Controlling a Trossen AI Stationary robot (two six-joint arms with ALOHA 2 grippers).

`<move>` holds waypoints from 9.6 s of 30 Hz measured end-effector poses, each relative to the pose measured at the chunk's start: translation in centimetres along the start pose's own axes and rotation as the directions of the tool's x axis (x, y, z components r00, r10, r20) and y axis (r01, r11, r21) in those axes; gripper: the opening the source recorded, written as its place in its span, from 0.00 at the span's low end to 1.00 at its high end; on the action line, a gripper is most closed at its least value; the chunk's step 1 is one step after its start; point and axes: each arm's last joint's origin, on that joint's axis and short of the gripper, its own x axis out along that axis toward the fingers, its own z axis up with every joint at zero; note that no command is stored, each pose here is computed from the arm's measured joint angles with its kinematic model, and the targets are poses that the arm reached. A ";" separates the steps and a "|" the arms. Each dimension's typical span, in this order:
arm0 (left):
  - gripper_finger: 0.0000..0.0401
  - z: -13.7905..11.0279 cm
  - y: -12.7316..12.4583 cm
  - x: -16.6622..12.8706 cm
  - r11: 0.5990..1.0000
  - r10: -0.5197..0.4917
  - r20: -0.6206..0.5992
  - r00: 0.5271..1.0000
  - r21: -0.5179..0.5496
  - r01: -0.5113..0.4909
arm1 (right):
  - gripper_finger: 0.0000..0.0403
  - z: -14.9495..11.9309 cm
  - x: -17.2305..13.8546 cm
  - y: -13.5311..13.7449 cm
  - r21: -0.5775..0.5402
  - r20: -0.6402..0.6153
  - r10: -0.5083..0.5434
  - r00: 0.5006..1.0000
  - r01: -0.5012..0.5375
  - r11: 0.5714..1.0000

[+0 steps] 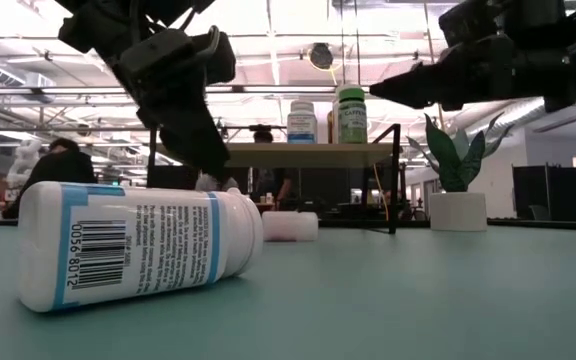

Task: Pick and place medicine bottles onto shelf by color
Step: Put the blue white medicine bottle on the shelf

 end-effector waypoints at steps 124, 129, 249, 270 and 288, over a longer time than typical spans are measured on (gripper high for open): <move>0.83 -3.7 -9.3 2.8 0.961 -0.269 0.060 0.961 -0.049 0.272 | 0.44 2.1 15.5 15.3 -0.416 -0.384 0.202 0.901 -0.364 0.834; 0.62 -3.7 -9.8 2.7 0.952 -0.305 0.068 0.950 -0.003 0.306 | 0.44 2.1 15.6 15.3 -0.416 -0.382 0.202 0.902 -0.363 0.834; 0.33 2.5 -7.8 -4.7 0.987 0.004 0.594 0.804 0.127 -0.099 | 0.33 -0.2 12.3 8.5 0.246 -0.173 0.163 0.971 -0.118 0.962; 0.02 2.0 -6.5 -1.3 0.990 -0.075 0.465 0.882 0.142 0.009 | 0.33 -0.5 12.2 8.4 0.330 -0.185 0.149 0.971 -0.081 0.940; 0.03 1.0 -6.3 1.5 0.987 -0.058 0.402 0.914 0.159 -0.008 | 0.33 -1.5 11.7 8.3 0.410 -0.241 0.100 0.965 0.008 0.912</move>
